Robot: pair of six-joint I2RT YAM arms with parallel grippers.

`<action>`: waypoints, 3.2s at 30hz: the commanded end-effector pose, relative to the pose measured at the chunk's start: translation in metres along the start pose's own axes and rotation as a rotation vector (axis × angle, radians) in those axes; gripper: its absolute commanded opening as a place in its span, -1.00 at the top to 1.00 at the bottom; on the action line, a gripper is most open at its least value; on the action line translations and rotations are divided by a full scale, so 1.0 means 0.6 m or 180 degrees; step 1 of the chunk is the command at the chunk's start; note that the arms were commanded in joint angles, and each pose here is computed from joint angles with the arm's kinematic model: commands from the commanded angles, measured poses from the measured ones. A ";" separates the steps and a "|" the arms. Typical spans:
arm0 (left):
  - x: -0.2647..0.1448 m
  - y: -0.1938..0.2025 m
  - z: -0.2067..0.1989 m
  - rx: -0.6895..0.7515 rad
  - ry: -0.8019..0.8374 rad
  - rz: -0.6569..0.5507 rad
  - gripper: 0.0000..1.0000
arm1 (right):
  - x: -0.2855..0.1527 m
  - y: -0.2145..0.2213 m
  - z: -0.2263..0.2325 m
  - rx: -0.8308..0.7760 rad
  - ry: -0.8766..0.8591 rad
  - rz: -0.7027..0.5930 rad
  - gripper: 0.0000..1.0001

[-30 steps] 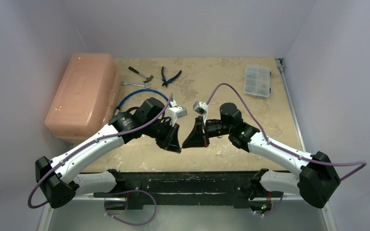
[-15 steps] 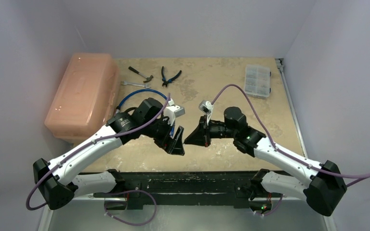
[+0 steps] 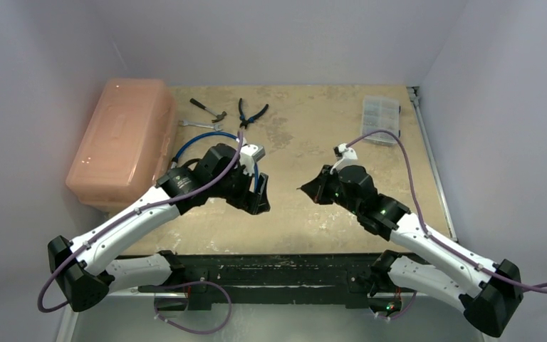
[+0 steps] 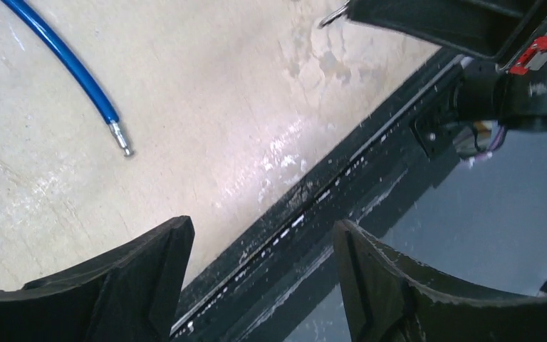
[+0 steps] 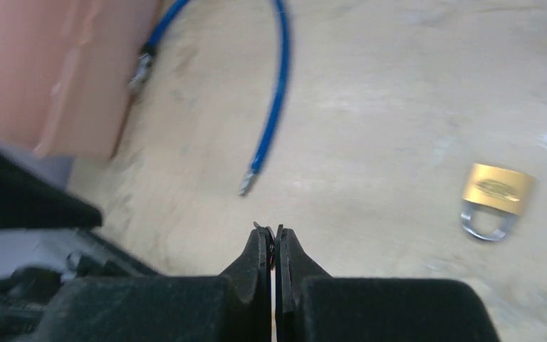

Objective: Unlock with the key

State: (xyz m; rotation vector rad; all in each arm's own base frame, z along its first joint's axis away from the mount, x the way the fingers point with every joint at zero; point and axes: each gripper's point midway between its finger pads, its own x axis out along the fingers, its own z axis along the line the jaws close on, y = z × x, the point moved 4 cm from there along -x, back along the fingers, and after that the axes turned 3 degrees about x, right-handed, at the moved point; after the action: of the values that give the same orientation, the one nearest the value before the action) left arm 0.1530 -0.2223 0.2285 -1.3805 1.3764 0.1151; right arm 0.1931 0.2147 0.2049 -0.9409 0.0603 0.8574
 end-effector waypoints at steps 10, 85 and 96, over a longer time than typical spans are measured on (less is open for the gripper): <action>0.128 -0.040 -0.001 -0.0695 -0.0705 -0.0699 -0.44 | -0.123 -0.159 -0.074 0.0483 0.1876 -0.1558 1.00; 0.285 0.068 0.010 0.3985 0.0193 0.0921 0.86 | -0.222 -0.173 -0.067 0.0635 0.1643 -0.1850 1.00; 0.309 0.099 0.022 0.4381 0.0668 0.1257 0.17 | -0.211 -0.159 -0.069 0.0697 0.1593 -0.1730 1.00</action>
State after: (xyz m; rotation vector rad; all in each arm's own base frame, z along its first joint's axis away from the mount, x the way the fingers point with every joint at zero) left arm 0.1710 -0.3035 0.0589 -0.0097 1.3587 -0.5750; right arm 0.1825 0.0754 0.2958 -0.9110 0.3079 0.0927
